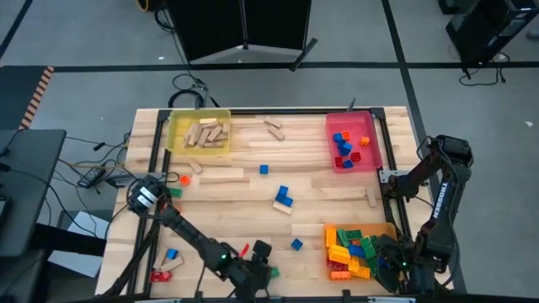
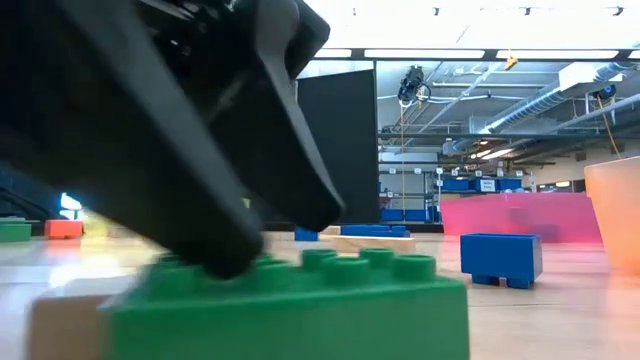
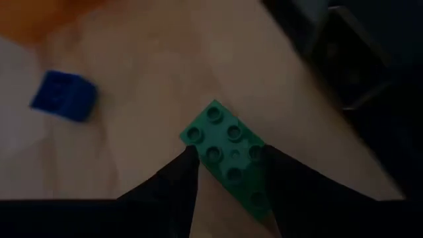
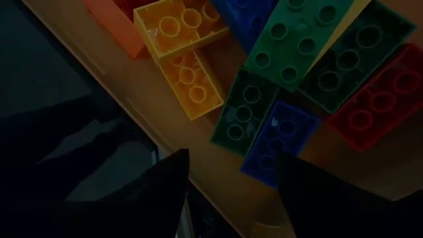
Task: Sort blocks by size
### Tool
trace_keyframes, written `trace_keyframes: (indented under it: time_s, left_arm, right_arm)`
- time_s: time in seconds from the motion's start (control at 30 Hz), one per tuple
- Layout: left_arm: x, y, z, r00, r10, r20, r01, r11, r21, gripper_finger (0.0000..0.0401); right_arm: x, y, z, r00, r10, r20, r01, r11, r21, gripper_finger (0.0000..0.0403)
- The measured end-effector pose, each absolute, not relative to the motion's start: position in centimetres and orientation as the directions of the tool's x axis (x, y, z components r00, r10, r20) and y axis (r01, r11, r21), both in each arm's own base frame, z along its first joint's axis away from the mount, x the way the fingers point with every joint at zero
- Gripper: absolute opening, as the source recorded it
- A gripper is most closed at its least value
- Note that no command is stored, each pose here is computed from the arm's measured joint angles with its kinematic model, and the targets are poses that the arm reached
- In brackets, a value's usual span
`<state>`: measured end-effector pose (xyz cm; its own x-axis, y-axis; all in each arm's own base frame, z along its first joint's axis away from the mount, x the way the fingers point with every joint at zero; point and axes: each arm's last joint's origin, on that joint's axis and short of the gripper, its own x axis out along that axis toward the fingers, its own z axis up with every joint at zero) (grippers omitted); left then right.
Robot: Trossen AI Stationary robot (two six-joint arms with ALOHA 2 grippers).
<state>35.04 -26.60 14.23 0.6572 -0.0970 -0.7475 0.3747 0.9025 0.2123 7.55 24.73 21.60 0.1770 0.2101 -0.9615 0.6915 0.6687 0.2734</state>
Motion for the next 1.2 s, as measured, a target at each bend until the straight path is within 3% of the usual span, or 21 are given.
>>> trace_keyframes:
  time_s: [0.23, 0.3, 0.5, 0.77, 1.0, 1.2]
  left_arm:
    - [35.2, -25.0, 14.3, 0.702, 0.143, -0.697, 0.119, 0.942, 0.314, 0.0173]
    - [35.3, -24.7, 14.6, 0.707, 0.160, -0.689, 0.092, 0.945, 0.313, 0.0173]
    - [35.9, -24.7, 15.7, 0.738, 0.141, -0.660, 0.051, 0.964, 0.262, 0.0173]
    - [36.6, -24.2, 15.7, 0.737, 0.107, -0.667, -0.134, 0.991, 0.012, 0.0173]
    - [37.4, -23.4, 15.8, 0.732, 0.050, -0.680, -0.163, 0.981, -0.103, 0.0175]
    - [38.1, -22.9, 15.9, 0.739, 0.016, -0.674, -0.163, 0.974, -0.156, 0.0203]
  right_arm:
    - [7.6, 24.7, 21.6, 0.178, 0.213, -0.961, 0.695, 0.664, 0.276, 0.0231]
    - [7.6, 24.8, 21.6, 0.178, 0.215, -0.960, 0.697, 0.662, 0.277, 0.0231]
    - [7.6, 24.8, 21.6, 0.178, 0.216, -0.960, 0.697, 0.661, 0.278, 0.0230]
    - [7.6, 24.8, 21.6, 0.178, 0.215, -0.960, 0.697, 0.662, 0.278, 0.0222]
    - [7.6, 24.8, 21.6, 0.178, 0.214, -0.961, 0.695, 0.664, 0.277, 0.0219]
    - [7.6, 24.8, 21.6, 0.179, 0.214, -0.960, 0.689, 0.669, 0.278, 0.0221]
